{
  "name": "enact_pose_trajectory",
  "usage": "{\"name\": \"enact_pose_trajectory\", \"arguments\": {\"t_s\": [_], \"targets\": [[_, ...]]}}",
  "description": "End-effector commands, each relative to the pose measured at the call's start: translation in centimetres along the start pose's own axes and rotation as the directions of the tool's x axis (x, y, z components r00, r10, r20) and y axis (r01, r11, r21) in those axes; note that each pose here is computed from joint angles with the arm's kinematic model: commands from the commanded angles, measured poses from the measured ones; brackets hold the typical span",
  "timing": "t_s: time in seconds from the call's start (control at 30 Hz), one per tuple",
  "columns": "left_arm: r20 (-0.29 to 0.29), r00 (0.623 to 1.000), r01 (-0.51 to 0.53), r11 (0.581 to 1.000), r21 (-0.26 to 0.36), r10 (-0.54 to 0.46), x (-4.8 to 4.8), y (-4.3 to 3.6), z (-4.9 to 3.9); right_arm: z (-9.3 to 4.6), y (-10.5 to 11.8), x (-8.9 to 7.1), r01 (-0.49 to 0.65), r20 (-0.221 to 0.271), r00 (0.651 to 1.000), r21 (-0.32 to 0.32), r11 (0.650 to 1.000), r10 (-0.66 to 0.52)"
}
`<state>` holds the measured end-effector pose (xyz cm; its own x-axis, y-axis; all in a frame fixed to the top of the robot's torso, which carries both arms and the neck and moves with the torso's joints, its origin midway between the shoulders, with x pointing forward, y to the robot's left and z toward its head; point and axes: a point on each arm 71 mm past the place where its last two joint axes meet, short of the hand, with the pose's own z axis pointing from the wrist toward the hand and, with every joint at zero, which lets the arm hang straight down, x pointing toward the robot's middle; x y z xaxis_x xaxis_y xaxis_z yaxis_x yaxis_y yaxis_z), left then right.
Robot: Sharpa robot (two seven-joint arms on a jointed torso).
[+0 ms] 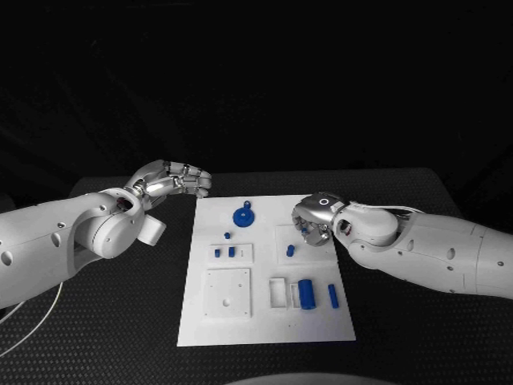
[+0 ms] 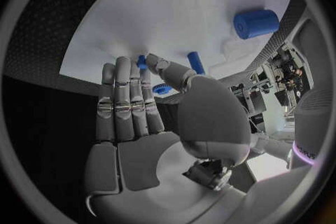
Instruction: Assemble the parts on the task board
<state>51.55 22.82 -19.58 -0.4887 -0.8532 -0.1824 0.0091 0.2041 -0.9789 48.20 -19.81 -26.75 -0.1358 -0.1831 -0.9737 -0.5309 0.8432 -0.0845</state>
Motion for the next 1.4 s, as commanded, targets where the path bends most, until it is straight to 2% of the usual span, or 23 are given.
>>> {"name": "enact_pose_trajectory", "arguments": {"t_s": [0.03,0.2,0.47,1.07,1.4], "targets": [[-0.018,1.000,0.011,1.000,0.007,-0.011,0.28,-0.12,0.05,-0.1,-0.1,0.6,0.040,-0.038,0.999,-0.001,0.999,-0.040],[-0.018,1.000,0.011,1.000,0.007,-0.011,0.28,-0.12,0.05,0.0,0.1,0.7,0.057,-0.039,0.998,-0.007,0.998,-0.057],[-0.018,1.000,0.012,1.000,0.007,-0.011,0.31,-0.13,0.05,0.0,0.2,0.5,0.068,-0.001,0.998,-0.014,0.998,-0.068],[-0.017,1.000,0.011,1.000,0.007,-0.011,0.26,-0.12,0.03,-0.3,0.7,0.0,0.069,0.050,0.996,-0.028,0.997,-0.068],[-0.016,1.000,0.012,1.000,0.006,-0.012,0.21,-0.10,0.06,-0.5,0.6,-0.4,0.063,0.060,0.996,-0.034,0.997,-0.061]]}}
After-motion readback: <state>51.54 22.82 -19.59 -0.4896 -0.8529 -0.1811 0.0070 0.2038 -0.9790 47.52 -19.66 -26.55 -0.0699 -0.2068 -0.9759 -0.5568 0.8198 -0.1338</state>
